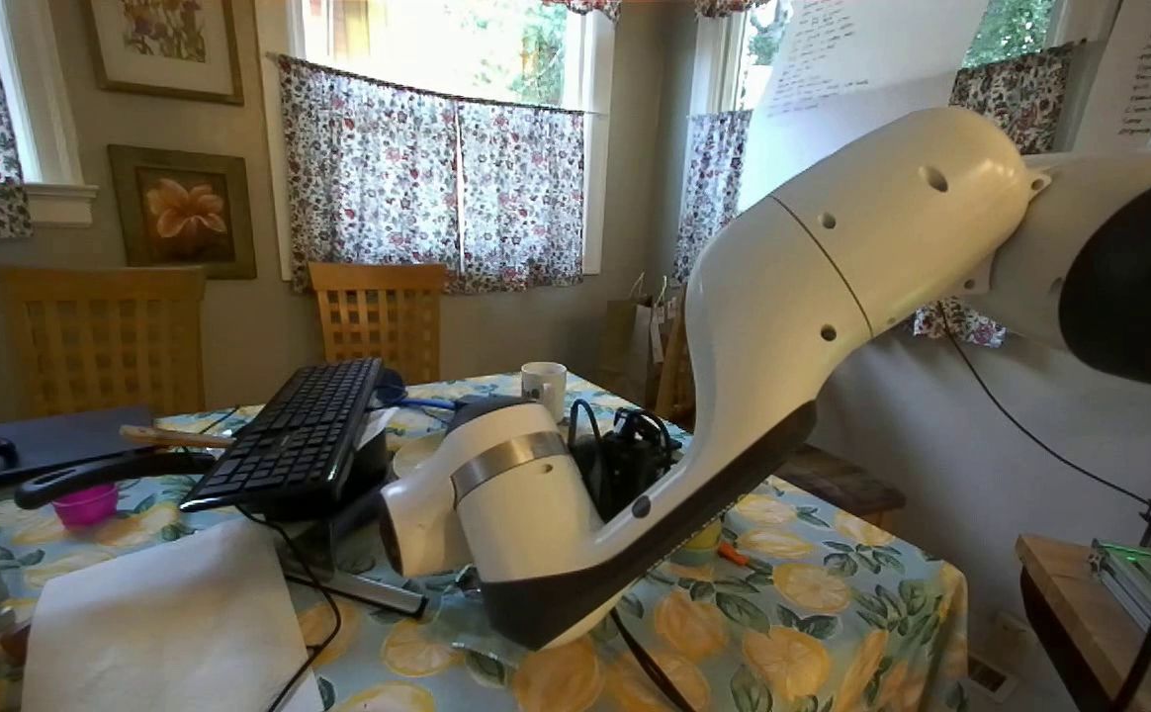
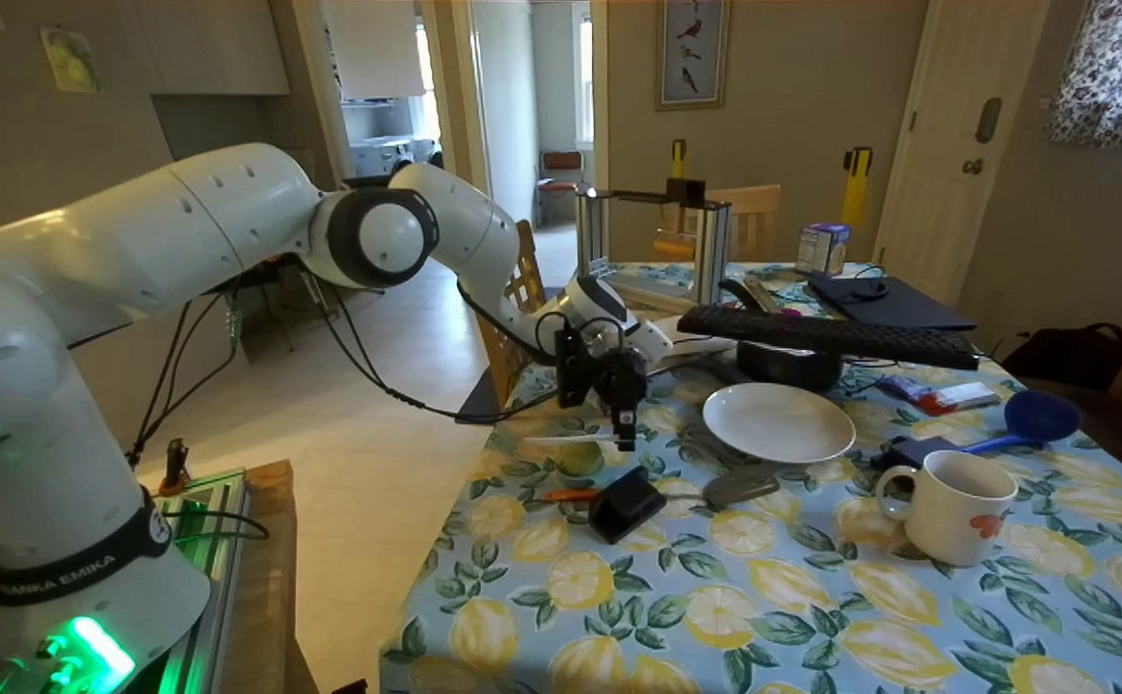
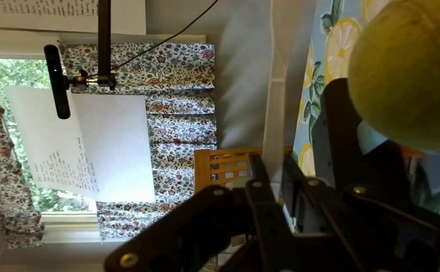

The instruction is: Pick up the folk from the cup and put it on the table

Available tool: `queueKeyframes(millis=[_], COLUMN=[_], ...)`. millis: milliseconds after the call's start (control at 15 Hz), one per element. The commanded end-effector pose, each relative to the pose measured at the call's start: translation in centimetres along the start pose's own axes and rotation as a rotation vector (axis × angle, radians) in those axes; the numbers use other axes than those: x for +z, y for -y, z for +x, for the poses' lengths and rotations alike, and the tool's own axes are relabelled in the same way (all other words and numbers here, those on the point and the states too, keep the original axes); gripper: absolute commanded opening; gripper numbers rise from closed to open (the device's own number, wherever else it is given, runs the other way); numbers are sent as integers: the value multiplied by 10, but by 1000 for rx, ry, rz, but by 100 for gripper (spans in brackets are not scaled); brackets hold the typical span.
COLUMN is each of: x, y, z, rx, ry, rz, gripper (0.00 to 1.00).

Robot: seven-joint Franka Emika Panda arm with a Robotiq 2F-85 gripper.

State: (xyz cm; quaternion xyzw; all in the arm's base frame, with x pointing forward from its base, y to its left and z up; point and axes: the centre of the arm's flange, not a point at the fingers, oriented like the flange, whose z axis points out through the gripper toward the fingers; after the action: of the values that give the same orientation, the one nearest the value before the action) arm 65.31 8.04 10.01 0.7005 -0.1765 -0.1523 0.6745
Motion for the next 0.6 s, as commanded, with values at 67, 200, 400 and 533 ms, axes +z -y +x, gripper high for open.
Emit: queueKeyframes(millis=[67, 200, 400, 533], x=[-1, -3, -5, -7], y=[-3, -7, -8, -9], z=[5, 7, 16, 21], rx=[25, 38, 76, 92], ry=[7, 12, 14, 9], rz=[2, 7, -9, -15], gripper=[15, 15, 4, 4])
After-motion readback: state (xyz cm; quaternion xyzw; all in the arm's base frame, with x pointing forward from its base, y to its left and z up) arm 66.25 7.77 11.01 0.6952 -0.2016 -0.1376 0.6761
